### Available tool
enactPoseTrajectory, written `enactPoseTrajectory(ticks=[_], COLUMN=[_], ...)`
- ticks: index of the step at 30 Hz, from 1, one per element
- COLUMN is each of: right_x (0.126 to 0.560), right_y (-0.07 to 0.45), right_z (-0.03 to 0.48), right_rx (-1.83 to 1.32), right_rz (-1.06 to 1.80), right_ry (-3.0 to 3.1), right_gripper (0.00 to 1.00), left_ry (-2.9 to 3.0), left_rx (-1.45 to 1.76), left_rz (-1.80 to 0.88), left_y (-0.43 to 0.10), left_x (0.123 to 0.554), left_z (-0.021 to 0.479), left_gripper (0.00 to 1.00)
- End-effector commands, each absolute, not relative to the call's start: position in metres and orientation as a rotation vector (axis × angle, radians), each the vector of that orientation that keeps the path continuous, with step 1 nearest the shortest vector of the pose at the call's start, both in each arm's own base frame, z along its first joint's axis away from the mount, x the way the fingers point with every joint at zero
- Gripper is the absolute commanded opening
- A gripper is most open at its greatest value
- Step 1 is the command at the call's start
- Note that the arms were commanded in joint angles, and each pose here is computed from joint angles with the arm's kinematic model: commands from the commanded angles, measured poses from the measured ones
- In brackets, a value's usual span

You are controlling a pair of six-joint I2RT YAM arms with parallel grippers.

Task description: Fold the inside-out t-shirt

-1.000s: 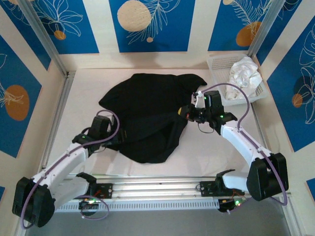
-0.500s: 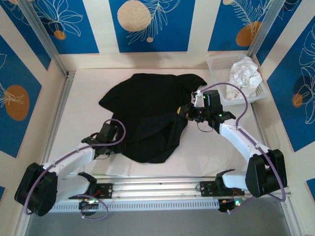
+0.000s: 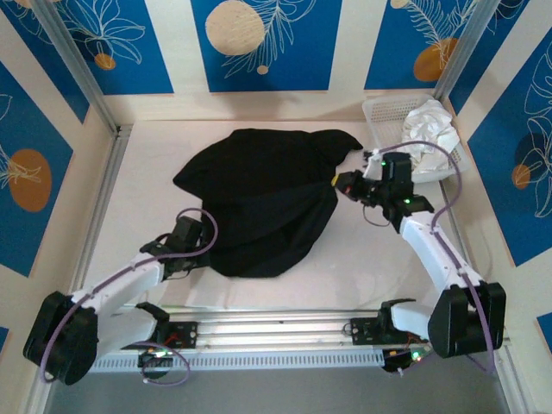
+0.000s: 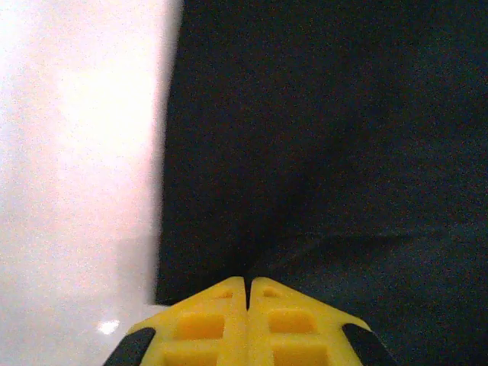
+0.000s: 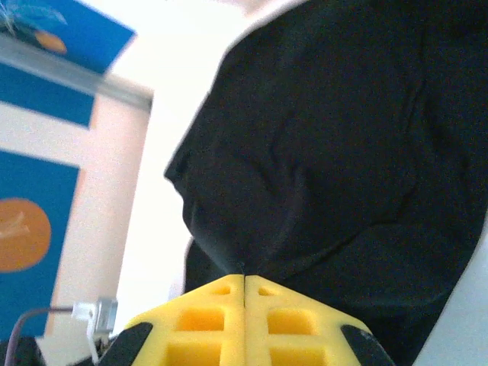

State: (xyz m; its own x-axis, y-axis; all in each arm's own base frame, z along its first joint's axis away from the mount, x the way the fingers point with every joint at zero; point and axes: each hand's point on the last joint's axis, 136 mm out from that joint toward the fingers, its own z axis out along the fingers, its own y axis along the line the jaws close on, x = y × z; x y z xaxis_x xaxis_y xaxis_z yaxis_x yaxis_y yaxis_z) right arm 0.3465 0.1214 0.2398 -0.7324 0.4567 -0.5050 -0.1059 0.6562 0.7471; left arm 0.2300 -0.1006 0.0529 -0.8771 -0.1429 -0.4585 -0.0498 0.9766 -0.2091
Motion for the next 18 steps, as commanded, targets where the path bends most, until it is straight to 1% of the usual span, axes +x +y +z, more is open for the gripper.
enactPoseTrajectory(ticks=[1, 5, 10, 14, 18], right_x=[0.351, 0.346, 0.33, 0.305, 0.265], right_y=[0.09, 0.059, 0.053, 0.059, 0.063], right_z=[0.329, 0.387, 0.447, 0.486, 0.525], right_rx=[0.256, 0.286, 0.208, 0.105, 0.025], right_rz=[0.986, 0.896, 0.832, 0.803, 0.748], right_ry=[1.917, 1.751, 1.646, 1.59, 1.518], right_gripper=[0.0, 0.0, 0.0, 0.0, 0.0], left_ry=[2.388, 2.177, 1.984, 1.817, 1.636], left_rx=[-0.185, -0.191, -0.133, -0.112, -0.097], left_rz=[-0.17, -0.126, -0.116, -0.19, -0.276], left_y=[-0.08, -0.067, -0.068, -0.07, -0.065], left_x=[0.273, 0.301, 0.319, 0.311, 0.282], left_z=[0.133, 0.219, 0.313, 0.39, 0.467], left_gripper=[0.0, 0.0, 0.0, 0.0, 0.0])
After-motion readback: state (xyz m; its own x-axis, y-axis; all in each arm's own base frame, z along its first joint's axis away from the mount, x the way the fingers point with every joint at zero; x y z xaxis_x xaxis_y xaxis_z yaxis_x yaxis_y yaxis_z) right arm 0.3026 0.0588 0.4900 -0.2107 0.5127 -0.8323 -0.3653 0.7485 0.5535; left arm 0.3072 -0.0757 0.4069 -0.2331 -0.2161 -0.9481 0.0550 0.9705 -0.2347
